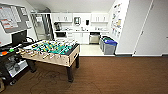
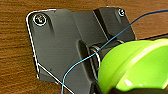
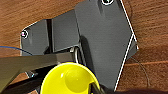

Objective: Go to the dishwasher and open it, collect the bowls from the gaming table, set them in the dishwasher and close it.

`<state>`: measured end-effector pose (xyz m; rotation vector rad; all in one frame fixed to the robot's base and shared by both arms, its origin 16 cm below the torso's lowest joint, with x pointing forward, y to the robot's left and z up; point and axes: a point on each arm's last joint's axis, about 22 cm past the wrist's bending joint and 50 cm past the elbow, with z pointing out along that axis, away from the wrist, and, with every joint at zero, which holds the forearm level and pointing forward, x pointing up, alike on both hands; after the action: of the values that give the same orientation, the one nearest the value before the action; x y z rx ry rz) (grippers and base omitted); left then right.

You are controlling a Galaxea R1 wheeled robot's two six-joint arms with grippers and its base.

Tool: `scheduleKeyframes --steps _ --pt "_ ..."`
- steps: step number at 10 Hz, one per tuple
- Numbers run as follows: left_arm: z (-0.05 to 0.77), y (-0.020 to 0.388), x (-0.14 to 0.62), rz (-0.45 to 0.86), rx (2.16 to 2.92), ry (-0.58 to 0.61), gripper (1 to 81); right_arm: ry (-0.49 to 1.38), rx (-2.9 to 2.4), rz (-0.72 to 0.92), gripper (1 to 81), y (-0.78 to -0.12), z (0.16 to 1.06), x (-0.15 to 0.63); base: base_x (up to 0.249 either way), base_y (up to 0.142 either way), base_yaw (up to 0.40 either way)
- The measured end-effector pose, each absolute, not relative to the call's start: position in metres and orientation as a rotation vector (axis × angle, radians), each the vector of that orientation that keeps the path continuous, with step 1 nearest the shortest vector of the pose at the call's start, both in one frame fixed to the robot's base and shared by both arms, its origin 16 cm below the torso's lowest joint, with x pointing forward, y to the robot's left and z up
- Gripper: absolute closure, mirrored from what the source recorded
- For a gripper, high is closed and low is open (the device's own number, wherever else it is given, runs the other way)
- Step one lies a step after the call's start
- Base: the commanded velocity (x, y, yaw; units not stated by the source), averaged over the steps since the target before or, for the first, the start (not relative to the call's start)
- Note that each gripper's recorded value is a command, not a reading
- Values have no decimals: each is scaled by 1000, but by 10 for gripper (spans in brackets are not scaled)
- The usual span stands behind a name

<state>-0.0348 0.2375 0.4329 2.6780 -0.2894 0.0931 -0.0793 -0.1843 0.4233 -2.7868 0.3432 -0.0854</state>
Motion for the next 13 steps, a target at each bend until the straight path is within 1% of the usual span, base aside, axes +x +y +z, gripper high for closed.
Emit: scheduleKeyframes --steps 13 --pt "433 236 -35 93 2676 -288 811 342 -2787 -90 811 -185 423 -77 143 -81 0"
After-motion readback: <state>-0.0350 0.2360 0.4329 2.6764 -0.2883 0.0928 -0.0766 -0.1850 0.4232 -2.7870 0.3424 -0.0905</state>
